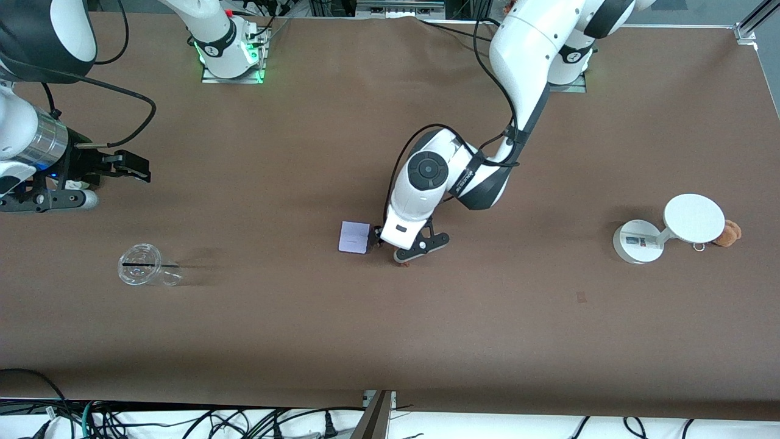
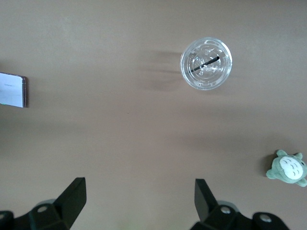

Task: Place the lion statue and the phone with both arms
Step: 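Reach the left gripper down to the brown lion statue and grasp it, then lift the lion with the left gripper while the right gripper reaches the phone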

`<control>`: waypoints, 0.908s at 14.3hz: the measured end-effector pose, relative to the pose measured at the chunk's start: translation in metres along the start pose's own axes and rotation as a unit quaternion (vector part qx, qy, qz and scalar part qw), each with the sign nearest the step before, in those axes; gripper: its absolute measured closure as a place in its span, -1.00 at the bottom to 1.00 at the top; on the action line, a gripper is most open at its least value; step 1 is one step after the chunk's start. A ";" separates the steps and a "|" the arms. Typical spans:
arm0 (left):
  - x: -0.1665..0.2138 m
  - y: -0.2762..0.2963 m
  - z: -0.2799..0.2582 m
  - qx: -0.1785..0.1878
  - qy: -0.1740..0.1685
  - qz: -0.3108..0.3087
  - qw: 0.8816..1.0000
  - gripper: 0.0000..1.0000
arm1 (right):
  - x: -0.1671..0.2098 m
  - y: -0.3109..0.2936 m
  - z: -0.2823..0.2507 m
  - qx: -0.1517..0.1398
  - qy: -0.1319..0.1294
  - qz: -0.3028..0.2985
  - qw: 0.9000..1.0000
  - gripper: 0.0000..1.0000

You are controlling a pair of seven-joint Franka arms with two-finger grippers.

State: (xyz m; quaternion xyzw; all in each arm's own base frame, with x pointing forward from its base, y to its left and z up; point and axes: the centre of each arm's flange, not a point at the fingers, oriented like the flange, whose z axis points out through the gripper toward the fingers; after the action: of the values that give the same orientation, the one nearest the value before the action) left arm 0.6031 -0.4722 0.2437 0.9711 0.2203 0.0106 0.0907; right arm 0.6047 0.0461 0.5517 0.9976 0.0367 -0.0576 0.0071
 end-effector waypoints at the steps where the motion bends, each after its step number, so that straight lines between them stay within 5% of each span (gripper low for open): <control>1: 0.004 -0.002 0.005 0.000 0.003 -0.007 1.000 -1.00 | 0.000 0.000 0.000 0.000 0.000 0.000 1.000 -1.00; 7: 0.003 0.004 0.032 0.005 0.017 -0.010 1.000 -0.90 | 0.002 -0.001 0.004 -0.001 -0.004 0.000 1.000 -1.00; 13: -0.005 0.002 0.050 0.026 0.033 0.025 0.999 0.31 | 0.003 -0.005 0.007 -0.001 -0.007 -0.003 1.000 -1.00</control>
State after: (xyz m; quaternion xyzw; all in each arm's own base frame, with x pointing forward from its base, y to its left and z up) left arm 0.6022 -0.4848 0.1954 0.9776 0.1986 0.0396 0.0579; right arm 0.6065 0.0509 0.5446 0.9971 0.0402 -0.0645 0.0085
